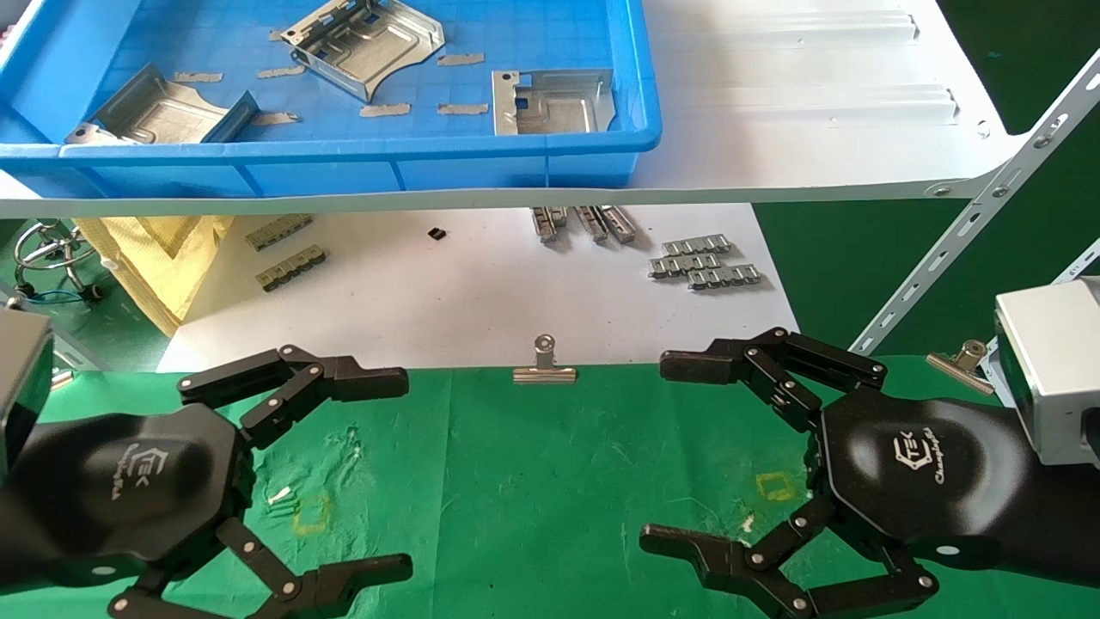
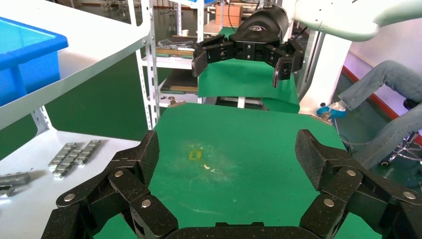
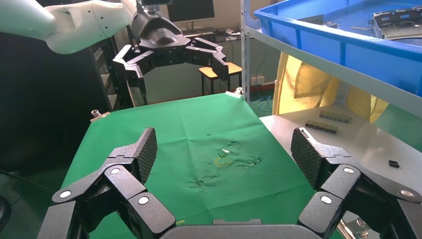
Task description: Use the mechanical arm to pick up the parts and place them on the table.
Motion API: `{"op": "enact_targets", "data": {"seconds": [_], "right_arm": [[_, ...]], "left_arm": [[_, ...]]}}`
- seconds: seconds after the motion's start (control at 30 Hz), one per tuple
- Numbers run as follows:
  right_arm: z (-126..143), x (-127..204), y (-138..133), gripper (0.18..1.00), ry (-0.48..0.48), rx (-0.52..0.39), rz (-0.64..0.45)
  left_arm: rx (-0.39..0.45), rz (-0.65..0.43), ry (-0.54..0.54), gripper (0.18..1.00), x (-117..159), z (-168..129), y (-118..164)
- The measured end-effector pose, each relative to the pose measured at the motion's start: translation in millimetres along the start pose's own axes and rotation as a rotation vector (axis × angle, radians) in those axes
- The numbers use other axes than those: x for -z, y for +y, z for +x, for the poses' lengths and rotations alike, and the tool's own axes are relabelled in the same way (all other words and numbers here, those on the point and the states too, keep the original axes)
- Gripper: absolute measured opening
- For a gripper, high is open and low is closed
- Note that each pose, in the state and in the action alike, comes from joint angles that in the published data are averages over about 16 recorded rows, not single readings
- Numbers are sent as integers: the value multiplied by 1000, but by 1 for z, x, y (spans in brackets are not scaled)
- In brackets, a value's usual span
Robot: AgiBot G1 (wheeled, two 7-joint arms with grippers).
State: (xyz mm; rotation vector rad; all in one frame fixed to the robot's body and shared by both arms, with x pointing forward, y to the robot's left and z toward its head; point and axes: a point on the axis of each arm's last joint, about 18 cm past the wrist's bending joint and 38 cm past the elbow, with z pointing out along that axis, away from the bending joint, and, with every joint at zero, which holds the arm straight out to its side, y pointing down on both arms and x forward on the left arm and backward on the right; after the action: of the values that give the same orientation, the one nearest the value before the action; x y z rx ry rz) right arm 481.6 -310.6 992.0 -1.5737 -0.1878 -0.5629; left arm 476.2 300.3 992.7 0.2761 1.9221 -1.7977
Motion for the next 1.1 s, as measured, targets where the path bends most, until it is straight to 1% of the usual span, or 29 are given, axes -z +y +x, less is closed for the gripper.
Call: {"op": "enact_targets", "data": {"seconds": [1.1], "right_arm": [[0,0,0,1001,0,0,0]], "left_arm": [[0,0,0,1001,0,0,0]]}}
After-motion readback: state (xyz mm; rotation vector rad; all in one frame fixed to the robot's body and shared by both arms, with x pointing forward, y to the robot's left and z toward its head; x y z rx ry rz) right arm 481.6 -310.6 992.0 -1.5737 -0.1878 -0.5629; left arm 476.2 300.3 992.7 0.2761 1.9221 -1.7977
